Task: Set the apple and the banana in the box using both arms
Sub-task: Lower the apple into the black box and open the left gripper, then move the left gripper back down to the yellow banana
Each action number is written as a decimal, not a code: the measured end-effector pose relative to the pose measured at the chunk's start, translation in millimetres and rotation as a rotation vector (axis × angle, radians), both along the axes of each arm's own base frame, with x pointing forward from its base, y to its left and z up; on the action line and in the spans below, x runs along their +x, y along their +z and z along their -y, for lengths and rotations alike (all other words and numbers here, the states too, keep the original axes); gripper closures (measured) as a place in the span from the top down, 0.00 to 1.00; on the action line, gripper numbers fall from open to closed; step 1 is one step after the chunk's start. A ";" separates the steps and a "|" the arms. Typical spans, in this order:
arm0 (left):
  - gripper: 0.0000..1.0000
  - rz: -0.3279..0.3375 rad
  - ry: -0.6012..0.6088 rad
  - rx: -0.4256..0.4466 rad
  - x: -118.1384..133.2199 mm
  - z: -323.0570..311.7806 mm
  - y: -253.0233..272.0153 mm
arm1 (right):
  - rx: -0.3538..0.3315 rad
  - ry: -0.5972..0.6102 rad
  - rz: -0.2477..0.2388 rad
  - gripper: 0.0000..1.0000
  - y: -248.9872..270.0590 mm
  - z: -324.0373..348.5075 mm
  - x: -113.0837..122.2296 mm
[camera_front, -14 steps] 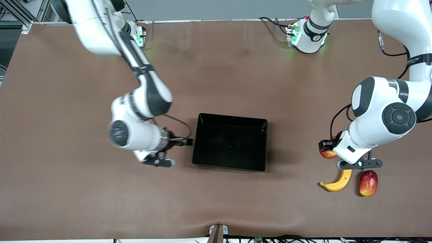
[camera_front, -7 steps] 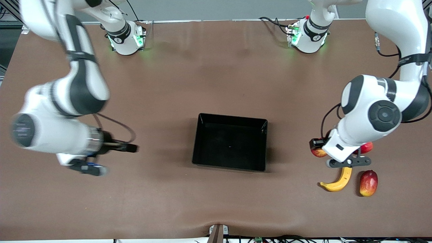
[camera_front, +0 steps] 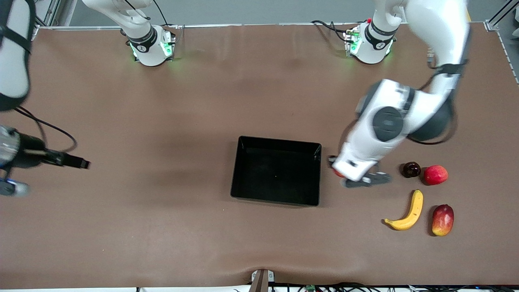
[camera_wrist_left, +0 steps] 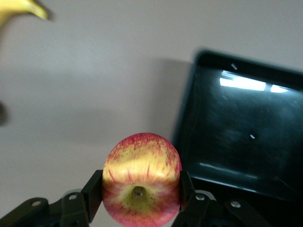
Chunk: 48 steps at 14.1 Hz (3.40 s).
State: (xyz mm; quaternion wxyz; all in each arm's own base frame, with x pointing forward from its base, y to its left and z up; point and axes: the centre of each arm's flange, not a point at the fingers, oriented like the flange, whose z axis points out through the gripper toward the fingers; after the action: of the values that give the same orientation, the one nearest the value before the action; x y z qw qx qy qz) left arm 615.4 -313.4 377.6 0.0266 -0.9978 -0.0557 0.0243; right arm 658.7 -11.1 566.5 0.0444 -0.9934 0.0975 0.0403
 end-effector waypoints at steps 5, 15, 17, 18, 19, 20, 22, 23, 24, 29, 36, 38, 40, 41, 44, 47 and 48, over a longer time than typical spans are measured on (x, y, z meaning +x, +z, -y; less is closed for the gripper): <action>0.68 -0.021 -0.067 -0.013 -28.9 78.4 -65.2 | -0.044 0.148 0.029 1.00 52.7 31.3 -64.4; 0.68 -0.031 -0.107 -0.049 -38.1 110.4 -159.2 | -0.067 0.024 -0.024 1.00 72.2 58.5 -133.0; 0.68 -0.030 -0.107 -0.049 -37.5 110.3 -159.7 | -0.074 0.009 -0.003 1.00 66.0 50.2 -127.3; 0.73 -0.029 -0.107 -0.049 -37.3 110.1 -159.8 | -0.075 0.009 0.004 1.00 64.5 49.8 -126.0; 0.83 -0.027 -0.105 -0.049 -35.8 108.9 -159.5 | -0.074 0.011 0.003 1.00 63.2 50.7 -126.1; 0.92 -0.016 -0.099 -0.053 -31.7 107.1 -154.8 | -0.073 0.016 0.003 1.00 60.5 51.3 -127.5; 1.00 0.026 -0.076 -0.068 -14.6 97.0 -124.0 | -0.073 0.026 0.020 1.00 53.2 50.5 -135.0; 1.00 0.044 -0.055 -0.069 -3.3 83.5 -99.5 | -0.072 0.027 0.025 1.00 50.5 50.0 -140.2; 1.00 0.062 -0.043 -0.070 9.8 62.6 -71.1 | -0.071 0.027 0.027 1.00 49.8 50.3 -145.0; 1.00 0.111 -0.071 -0.082 52.7 -56.8 29.6 | -0.120 0.055 0.072 1.00 66.7 44.2 -146.9; 1.00 0.050 -0.242 -0.011 89.5 -227.8 -3.8 | -0.154 0.065 0.064 1.00 65.8 43.9 -137.3; 1.00 0.045 -0.304 0.054 97.4 -251.4 -32.4 | -0.146 0.055 0.069 1.00 67.9 47.8 -137.0; 1.00 0.053 -0.379 0.062 104.6 -261.3 -62.2 | -0.144 0.041 0.080 1.00 72.7 54.2 -135.6; 1.00 0.059 -0.432 0.057 107.9 -266.9 -75.7 | -0.144 0.039 0.084 1.00 74.6 55.6 -134.4; 1.00 0.100 -0.602 0.049 117.4 -290.1 -102.2 | -0.145 0.051 0.089 1.00 76.3 57.1 -130.1; 1.00 0.141 -0.708 0.053 123.6 -322.8 -120.0 | -0.144 0.064 0.090 1.00 76.7 57.3 -129.5; 1.00 0.150 -0.719 0.053 124.5 -332.5 -127.2 | -0.144 0.075 0.091 1.00 77.3 57.3 -129.4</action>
State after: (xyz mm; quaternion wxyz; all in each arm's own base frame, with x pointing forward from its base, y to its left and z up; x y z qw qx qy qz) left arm 740.0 19.0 250.3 0.0553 -0.9516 0.2961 -0.0614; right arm 529.2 -68.4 643.8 -0.0243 -0.9978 0.0606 -0.0105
